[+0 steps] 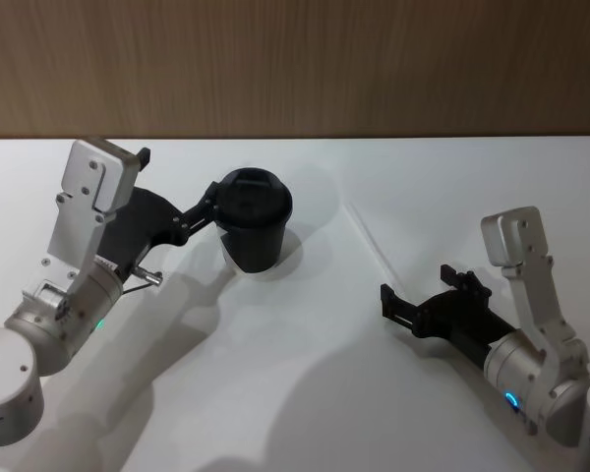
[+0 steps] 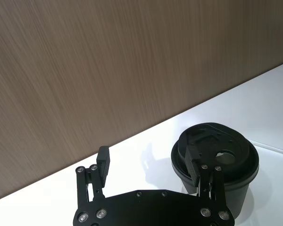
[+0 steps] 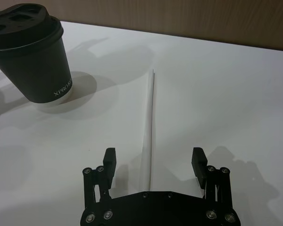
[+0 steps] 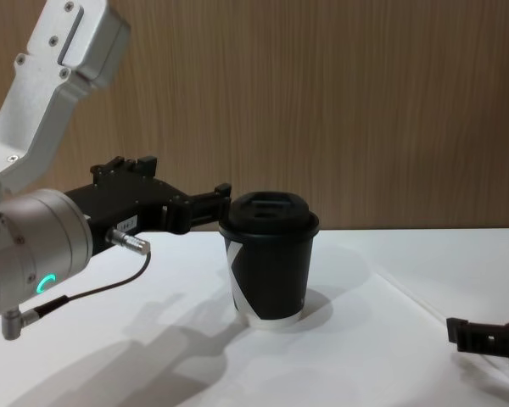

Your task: Pick up the straw with one hand, pass it to the other hand, and insert it into the cup.

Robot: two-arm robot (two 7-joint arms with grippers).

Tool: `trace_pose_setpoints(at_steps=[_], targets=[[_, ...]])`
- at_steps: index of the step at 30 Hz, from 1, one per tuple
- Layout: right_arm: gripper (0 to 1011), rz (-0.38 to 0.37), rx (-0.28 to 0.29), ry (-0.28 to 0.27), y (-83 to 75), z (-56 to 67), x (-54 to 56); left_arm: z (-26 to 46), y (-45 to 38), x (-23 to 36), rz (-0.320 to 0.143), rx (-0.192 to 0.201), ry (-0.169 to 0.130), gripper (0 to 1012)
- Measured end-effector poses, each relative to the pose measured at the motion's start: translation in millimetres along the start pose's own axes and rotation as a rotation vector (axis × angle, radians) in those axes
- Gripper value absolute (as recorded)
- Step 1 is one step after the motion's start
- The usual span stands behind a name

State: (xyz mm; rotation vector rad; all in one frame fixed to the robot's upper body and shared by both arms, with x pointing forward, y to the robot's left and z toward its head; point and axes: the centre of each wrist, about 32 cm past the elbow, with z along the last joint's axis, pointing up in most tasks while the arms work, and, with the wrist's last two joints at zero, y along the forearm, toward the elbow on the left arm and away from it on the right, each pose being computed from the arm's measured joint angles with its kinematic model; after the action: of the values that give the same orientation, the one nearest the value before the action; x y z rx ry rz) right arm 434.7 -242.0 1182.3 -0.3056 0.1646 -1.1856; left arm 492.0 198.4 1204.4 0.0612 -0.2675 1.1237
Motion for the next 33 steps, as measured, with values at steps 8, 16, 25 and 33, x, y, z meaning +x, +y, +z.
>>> trace_pose_setpoints(at_steps=[8,16,25,33], targets=[[1001,0.008,0.002,0.004,2.7,-2.2,3.4,0.0,0.0,0.0,0.0,0.0,0.0,1000],[1001,0.015,0.0,0.005,4.6,-4.6,5.1,0.0,0.0,0.0,0.0,0.0,0.0,1000],[1001,0.018,-0.007,0.0,6.4,-8.5,5.9,0.0,0.0,0.0,0.0,0.0,0.0,1000],[959,0.018,-0.011,-0.004,7.4,-10.8,5.7,0.0,0.0,0.0,0.0,0.0,0.0,1000]])
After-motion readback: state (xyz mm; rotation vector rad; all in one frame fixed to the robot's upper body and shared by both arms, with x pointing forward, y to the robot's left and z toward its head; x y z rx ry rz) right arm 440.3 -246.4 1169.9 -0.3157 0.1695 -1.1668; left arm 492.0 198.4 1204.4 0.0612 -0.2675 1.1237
